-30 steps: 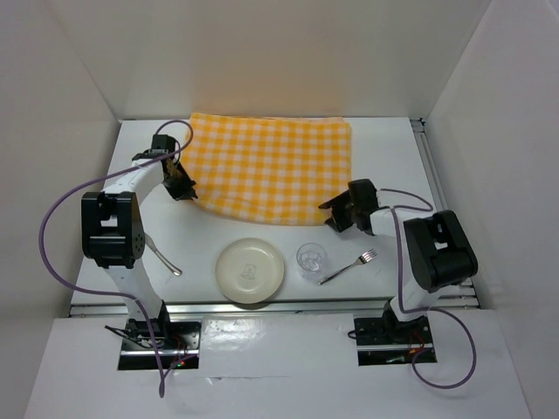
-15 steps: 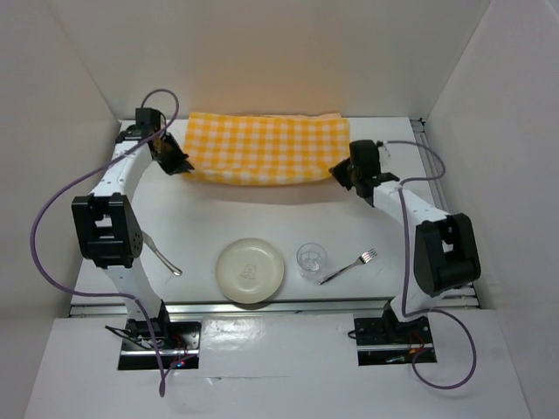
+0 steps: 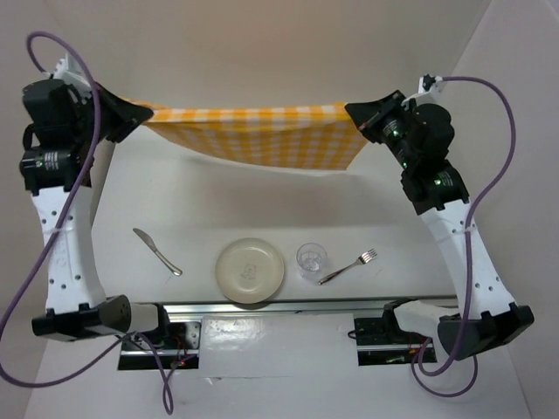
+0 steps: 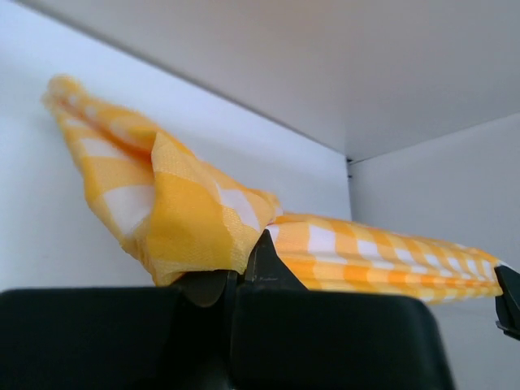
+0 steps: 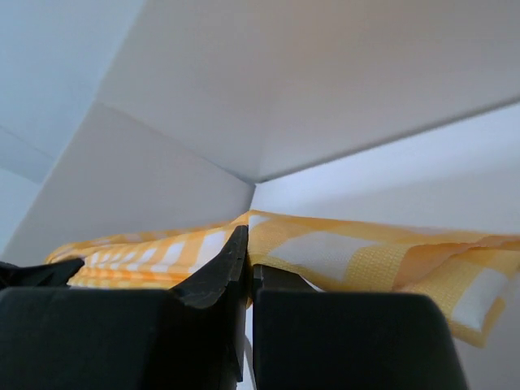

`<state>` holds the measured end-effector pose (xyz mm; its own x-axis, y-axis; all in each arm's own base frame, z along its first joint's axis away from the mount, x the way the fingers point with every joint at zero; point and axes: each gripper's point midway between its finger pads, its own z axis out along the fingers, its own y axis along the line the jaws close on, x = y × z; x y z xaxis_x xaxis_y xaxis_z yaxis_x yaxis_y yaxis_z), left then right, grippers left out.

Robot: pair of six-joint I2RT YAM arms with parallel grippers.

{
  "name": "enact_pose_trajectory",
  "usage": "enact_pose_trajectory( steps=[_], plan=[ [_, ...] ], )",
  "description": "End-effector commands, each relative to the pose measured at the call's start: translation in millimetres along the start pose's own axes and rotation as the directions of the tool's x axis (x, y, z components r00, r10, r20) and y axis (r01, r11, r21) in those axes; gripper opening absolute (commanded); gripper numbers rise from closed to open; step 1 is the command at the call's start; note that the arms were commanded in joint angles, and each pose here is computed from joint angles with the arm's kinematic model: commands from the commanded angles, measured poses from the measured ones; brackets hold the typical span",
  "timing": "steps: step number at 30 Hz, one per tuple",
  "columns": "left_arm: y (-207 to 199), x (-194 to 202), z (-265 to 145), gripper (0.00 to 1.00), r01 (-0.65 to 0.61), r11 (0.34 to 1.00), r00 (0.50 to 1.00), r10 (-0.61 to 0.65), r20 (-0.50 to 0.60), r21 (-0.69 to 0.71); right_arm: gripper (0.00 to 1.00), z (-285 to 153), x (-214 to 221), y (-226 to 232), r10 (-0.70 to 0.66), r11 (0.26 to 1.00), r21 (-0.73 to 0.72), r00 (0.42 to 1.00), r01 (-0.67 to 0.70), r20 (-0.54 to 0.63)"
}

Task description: Set the dinner table for one person

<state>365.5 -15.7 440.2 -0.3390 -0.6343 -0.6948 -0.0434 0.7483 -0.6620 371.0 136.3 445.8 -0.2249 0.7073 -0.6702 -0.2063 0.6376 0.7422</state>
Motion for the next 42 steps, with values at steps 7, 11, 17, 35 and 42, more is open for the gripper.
enact_pose_trajectory(
  steps=[7, 11, 17, 35, 42],
  plan=[
    [21, -64, 9, 0.00, -0.061, 0.993, 0.988, 0.074, 0.134, -0.099, 0.00, 1, -86, 9, -0.223, 0.973, 0.117, 0.951, 0.201, 0.215],
    [37, -61, 47, 0.00, -0.067, 0.994, 0.996, 0.072, 0.054, -0.084, 0.00, 49, -88, -10, -0.264, 0.960, 0.146, 0.947, 0.240, 0.182],
    [58, -59, 104, 0.00, -0.054, 0.998, 0.998, 0.053, -0.029, -0.043, 0.00, 99, -111, -29, -0.263, 0.963, 0.119, 0.942, 0.242, 0.208],
    [40, -76, 140, 0.00, -0.014, 0.988, 1.000, 0.015, -0.003, 0.152, 0.00, 136, -112, -76, -0.229, 0.968, 0.138, 0.961, 0.208, 0.155],
    [116, 13, 139, 0.00, 0.048, 0.999, 0.990, -0.046, -0.130, 0.013, 0.00, 102, -12, -163, -0.104, 0.959, 0.263, 0.994, 0.108, -0.028]
  ],
)
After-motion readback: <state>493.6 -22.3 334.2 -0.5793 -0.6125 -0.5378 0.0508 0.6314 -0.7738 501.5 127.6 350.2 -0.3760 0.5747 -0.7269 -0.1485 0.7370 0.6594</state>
